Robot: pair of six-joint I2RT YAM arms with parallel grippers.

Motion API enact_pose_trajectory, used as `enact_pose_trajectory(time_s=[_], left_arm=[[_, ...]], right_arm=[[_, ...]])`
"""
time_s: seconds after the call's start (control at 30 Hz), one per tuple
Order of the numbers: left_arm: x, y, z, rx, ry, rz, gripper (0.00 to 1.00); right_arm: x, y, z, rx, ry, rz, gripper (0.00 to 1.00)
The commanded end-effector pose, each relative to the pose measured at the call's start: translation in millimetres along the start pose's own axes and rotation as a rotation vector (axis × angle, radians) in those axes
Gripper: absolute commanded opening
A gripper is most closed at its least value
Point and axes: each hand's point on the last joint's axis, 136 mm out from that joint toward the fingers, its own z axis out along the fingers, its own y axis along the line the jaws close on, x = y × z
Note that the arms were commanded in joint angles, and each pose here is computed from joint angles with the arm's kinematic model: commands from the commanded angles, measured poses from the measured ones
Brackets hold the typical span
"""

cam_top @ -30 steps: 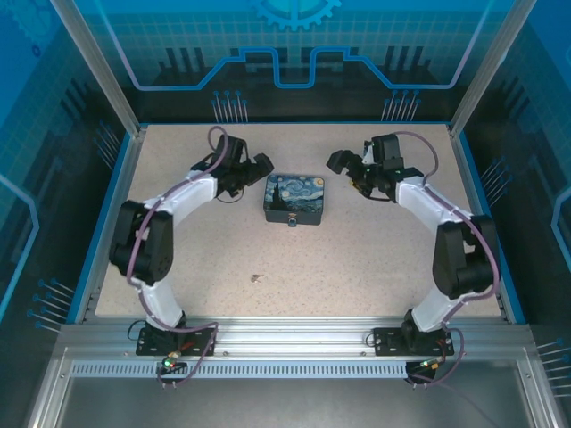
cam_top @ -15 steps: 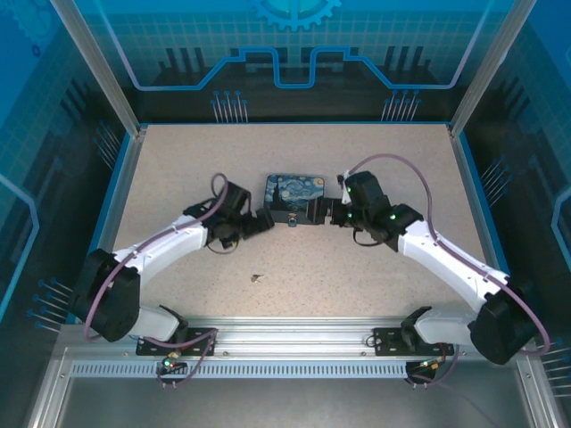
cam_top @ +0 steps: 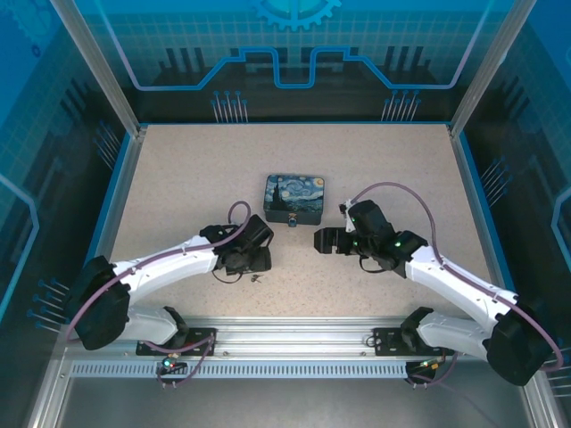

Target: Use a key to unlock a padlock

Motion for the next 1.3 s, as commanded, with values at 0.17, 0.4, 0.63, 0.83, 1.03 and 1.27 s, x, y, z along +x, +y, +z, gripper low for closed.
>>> enact_pose_trajectory(time_s=[0.17,0.4,0.63,0.83,1.03,1.27], left_arm=[[17,10,23,-0.059,0.043,0.073,0.54],[23,14,30,-0.056,0.055,0.097,0.51],[29,17,36,-0.045,0.065,0.096,0.44],[25,14,40,-0.046,0.053,0.120,0.43],[25,12,42,-0.052,0.066,0.133,0.41],[27,12,44,-0.048,0.068,0.130,0.38]], right_arm=[[2,20,6,-0.096,0.028,-0.010,0.85],[-1,16,8,-0.074,0.019,0.000,0.85],[-3,12,12,-0.051,0.014,0.018,0.86],[-5,12,13,-0.050,0.017,0.019,0.86],[-5,9,13,-0.039,0.016,0.024,0.86],[-6,7,13,-0.036,0.012,0.029,0.85]])
